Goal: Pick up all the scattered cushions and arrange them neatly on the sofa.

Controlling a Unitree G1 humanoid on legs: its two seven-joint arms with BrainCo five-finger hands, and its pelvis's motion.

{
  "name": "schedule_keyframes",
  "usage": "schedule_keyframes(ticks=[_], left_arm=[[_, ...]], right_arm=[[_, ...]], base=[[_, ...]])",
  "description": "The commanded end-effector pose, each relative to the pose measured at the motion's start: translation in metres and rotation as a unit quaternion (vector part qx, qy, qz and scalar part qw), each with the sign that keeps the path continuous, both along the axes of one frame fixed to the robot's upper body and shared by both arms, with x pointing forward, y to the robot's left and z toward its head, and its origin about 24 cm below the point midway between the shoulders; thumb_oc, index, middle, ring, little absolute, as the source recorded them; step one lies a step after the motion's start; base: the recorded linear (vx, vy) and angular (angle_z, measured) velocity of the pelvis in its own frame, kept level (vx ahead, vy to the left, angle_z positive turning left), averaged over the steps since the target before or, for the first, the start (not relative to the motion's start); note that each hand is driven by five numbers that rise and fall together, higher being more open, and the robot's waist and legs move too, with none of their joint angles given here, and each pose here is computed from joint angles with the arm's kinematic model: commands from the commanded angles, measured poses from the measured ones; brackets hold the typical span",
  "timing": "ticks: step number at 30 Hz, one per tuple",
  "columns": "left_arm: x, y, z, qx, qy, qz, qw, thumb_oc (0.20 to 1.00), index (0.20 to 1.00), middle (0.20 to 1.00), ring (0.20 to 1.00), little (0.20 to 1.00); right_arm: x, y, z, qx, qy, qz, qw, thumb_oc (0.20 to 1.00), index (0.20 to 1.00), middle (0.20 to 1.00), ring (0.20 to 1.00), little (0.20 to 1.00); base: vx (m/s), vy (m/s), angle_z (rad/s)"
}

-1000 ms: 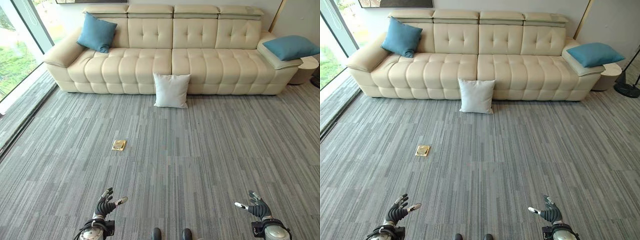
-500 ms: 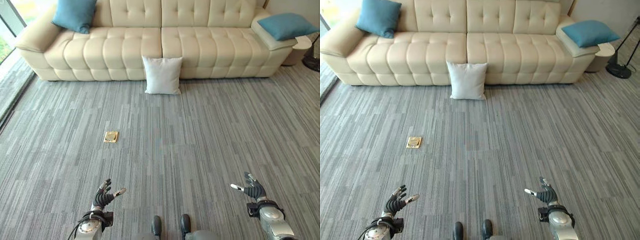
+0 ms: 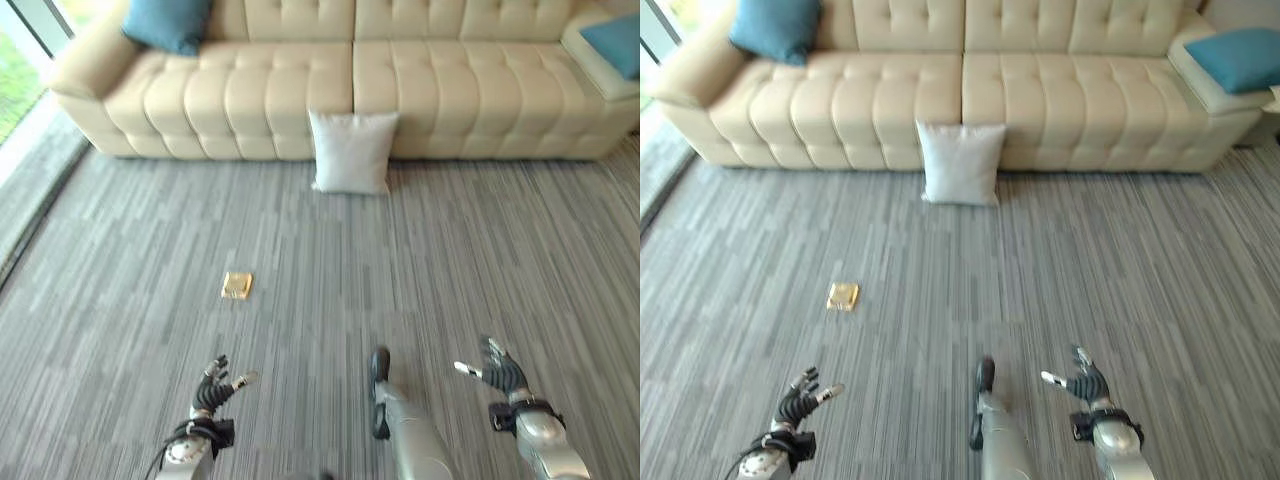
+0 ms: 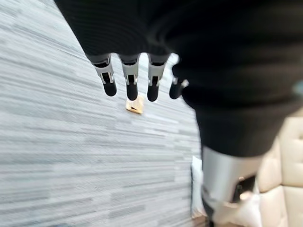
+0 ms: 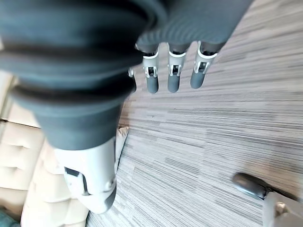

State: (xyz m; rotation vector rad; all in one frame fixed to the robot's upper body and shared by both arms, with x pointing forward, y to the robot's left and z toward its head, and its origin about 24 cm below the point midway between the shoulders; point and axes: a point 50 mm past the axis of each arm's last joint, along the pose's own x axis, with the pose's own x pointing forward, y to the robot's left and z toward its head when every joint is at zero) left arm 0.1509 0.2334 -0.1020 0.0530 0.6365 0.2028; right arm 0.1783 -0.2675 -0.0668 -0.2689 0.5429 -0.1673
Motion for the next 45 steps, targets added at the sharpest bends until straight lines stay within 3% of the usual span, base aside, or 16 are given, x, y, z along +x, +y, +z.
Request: schedule_keyframes(ticks=[1, 10, 17, 26, 45], left_arm=[[0.03, 0.017, 0.029, 0.03, -0.078, -0.021, 0.996, 1.0, 1.0, 1.0, 1.0, 1.0], [0.031, 0.019, 0.032, 0.038, -0.08, -0.028, 0.996, 1.0, 1.0, 1.0, 1.0, 1.0], [0.018, 0.024, 0.024, 0.045, -0.056, -0.013, 0.997, 1.0, 1.0, 1.0, 1.0, 1.0], [0.03, 0.027, 0.029, 0.053, -0.066, -0.01, 0.996, 1.0, 1.0, 1.0, 1.0, 1.0], [0.022, 0.018, 0.018, 0.044, -0.038, -0.033, 0.998, 1.0, 1.0, 1.0, 1.0, 1.0]], right_arm=[[0.033, -0.004, 0.035, -0.011, -0.095, 0.021, 0.995, 1.0, 1.0, 1.0, 1.0, 1.0], [0.038, -0.002, 0.04, -0.016, -0.105, 0.025, 0.994, 1.0, 1.0, 1.0, 1.0, 1.0], [0.032, 0.004, 0.028, -0.017, -0.077, 0.033, 0.996, 1.0, 1.0, 1.0, 1.0, 1.0], [0.047, 0.025, 0.032, -0.004, -0.094, 0.064, 0.993, 1.0, 1.0, 1.0, 1.0, 1.0], [0.038, 0.005, 0.032, -0.022, -0.085, 0.041, 0.995, 1.0, 1.0, 1.0, 1.0, 1.0]], base=[[0.4, -0.26, -0.04], [0.47, -0.105, -0.2], [0.56, 0.188, -0.64], [0.37, 0.197, -0.17], [0.18, -0.08, 0.31]])
